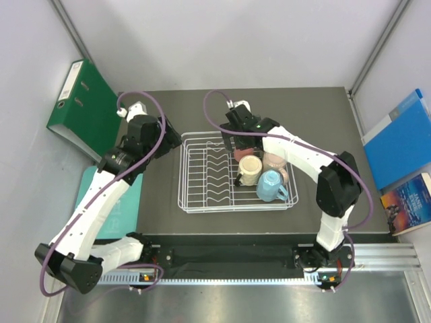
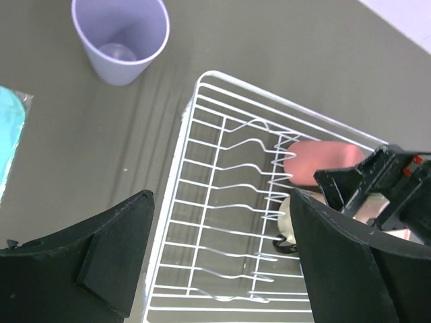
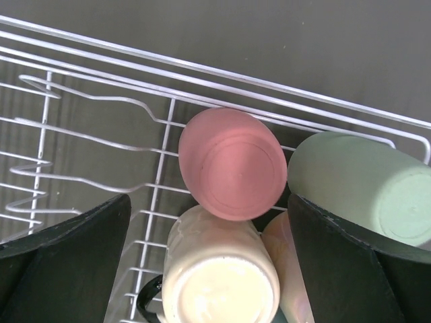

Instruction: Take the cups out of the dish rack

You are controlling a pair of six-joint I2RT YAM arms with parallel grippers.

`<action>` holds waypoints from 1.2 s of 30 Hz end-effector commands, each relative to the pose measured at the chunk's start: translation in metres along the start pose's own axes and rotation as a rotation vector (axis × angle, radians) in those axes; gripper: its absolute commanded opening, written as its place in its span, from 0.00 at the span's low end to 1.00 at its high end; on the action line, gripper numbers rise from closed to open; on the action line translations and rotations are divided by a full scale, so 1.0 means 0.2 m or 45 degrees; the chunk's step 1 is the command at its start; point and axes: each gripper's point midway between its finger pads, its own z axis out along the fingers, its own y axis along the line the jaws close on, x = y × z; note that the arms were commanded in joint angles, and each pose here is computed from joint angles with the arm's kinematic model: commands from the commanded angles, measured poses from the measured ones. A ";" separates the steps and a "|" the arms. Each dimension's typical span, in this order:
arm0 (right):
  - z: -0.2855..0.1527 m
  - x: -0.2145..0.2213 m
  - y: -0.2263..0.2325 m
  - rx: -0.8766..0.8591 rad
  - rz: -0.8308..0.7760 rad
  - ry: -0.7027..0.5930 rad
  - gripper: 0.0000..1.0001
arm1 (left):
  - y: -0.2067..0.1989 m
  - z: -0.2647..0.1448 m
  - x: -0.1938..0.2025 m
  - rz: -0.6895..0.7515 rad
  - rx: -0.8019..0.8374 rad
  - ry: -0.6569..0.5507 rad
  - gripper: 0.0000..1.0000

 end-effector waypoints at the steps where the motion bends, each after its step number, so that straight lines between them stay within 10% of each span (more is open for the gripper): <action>1: 0.02 -0.14 0.00 -0.002 0.057 -0.086 0.98 | 0.04 -0.04 0.00 0.012 -0.019 -0.016 0.86; 12: 0.15 -0.11 -0.04 0.031 0.068 -0.046 0.90 | 0.05 0.00 0.04 0.033 -0.024 0.015 0.86; 23: 0.14 -0.05 -0.05 0.017 0.063 -0.012 0.41 | 0.03 0.04 0.07 0.037 -0.016 0.044 0.86; 26: 0.10 -0.06 -0.06 0.016 0.062 -0.028 0.00 | 0.02 0.05 0.07 0.034 -0.011 0.044 0.86; 36: -0.26 -0.37 -0.02 -0.085 0.108 -0.220 0.00 | 0.00 0.05 0.05 0.024 0.010 0.024 0.86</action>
